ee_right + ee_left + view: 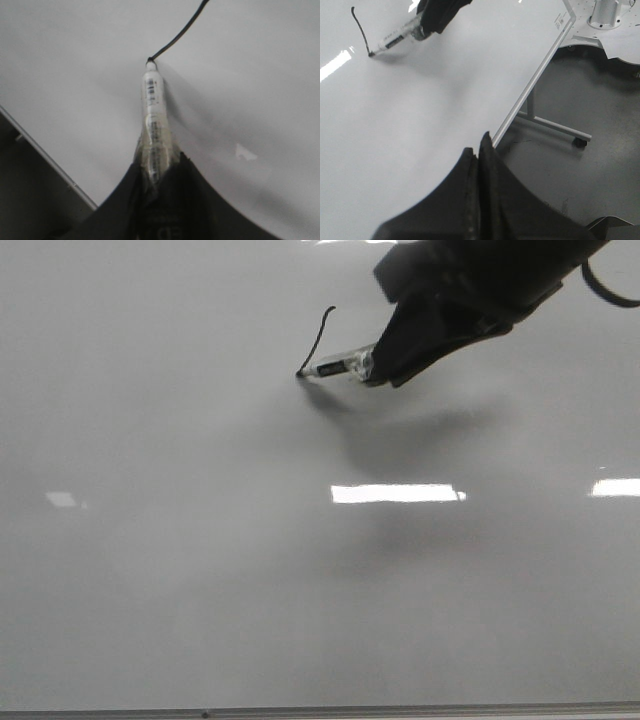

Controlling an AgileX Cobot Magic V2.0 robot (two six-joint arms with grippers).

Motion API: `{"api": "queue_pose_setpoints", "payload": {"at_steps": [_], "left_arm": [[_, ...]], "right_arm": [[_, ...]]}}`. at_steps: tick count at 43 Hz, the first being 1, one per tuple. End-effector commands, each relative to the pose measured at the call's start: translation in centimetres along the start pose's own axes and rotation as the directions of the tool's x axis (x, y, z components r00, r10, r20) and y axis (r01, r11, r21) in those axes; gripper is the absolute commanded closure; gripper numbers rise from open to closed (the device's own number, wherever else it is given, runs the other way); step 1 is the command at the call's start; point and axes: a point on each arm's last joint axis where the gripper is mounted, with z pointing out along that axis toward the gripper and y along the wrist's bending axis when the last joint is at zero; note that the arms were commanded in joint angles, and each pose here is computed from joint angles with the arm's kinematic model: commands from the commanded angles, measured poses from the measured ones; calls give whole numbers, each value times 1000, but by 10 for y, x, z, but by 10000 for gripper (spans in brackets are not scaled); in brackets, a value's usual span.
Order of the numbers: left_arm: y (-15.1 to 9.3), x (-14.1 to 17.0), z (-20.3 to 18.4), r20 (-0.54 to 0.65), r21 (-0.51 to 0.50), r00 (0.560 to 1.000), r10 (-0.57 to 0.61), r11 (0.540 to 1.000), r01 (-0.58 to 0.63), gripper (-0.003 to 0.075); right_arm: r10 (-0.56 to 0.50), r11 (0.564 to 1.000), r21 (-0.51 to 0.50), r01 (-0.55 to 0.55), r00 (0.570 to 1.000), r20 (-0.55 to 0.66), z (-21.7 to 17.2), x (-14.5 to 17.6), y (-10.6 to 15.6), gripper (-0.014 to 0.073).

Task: Write number 5 on whiteboard

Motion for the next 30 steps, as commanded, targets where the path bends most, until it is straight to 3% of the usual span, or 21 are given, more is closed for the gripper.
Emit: {"api": "queue_pose_setpoints", "payload": {"at_steps": [1,12,21,30], "left_arm": [[4,-14,-4,94,-31,995,-27,999,31,741],[4,-14,-4,94,-31,995,-27,999,31,741],[4,-14,-4,94,-31,995,-27,999,31,741],[4,-14,-4,94,-31,995,-27,999,31,741]], "right_arm": [[-7,999,31,5,998,70,-3,-11,1,654],[14,998,64,-21,993,118,-18,-15,-5,654],[75,989,118,-84,994,79,-26,10,-24,654],[95,989,111,-94,995,-1,-19,41,-18,654]]}}
